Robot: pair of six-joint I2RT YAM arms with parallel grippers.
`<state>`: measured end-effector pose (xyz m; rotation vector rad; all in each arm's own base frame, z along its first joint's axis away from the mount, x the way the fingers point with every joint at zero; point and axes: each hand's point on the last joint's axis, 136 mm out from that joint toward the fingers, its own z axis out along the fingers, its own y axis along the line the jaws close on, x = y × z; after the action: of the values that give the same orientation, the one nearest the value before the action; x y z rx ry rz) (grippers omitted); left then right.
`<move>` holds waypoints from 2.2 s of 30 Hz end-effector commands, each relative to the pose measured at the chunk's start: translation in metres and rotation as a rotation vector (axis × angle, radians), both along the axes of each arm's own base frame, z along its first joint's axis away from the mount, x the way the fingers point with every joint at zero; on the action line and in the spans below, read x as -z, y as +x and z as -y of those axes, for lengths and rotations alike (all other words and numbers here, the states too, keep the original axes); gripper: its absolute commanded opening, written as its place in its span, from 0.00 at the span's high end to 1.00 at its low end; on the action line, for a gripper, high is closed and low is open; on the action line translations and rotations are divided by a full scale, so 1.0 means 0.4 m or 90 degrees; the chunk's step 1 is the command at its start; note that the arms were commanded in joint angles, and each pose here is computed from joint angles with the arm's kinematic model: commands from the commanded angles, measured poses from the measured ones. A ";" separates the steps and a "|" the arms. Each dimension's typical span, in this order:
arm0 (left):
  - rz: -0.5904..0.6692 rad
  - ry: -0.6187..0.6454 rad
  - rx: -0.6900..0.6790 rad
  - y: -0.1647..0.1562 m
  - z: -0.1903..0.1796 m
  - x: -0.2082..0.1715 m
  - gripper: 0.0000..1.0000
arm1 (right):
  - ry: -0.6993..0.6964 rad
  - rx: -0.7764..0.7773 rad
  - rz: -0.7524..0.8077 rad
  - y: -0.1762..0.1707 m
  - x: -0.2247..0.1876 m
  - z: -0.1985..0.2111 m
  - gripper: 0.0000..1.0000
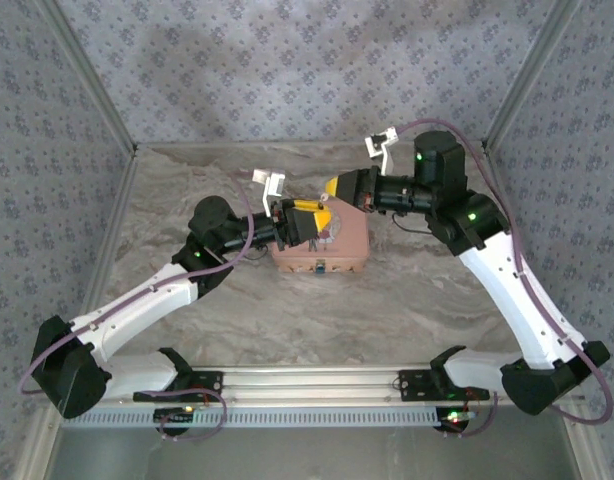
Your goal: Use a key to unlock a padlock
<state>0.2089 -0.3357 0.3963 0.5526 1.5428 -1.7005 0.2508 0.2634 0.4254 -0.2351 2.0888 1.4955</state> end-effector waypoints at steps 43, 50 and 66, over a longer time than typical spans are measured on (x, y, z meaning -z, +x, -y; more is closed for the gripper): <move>-0.104 0.266 0.052 0.000 0.032 0.128 1.00 | -0.059 0.101 -0.027 -0.007 0.173 0.210 0.75; -0.172 0.357 0.165 -0.049 0.052 0.200 1.00 | -0.043 0.052 0.063 -0.065 0.196 0.218 0.62; -0.142 0.354 0.277 -0.122 0.089 0.150 1.00 | -0.007 -0.138 0.095 -0.143 0.223 0.105 0.75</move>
<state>0.1688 -0.3703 0.3279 1.0106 2.2340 -1.6372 0.2005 0.2177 0.3346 -0.4962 2.0393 1.5296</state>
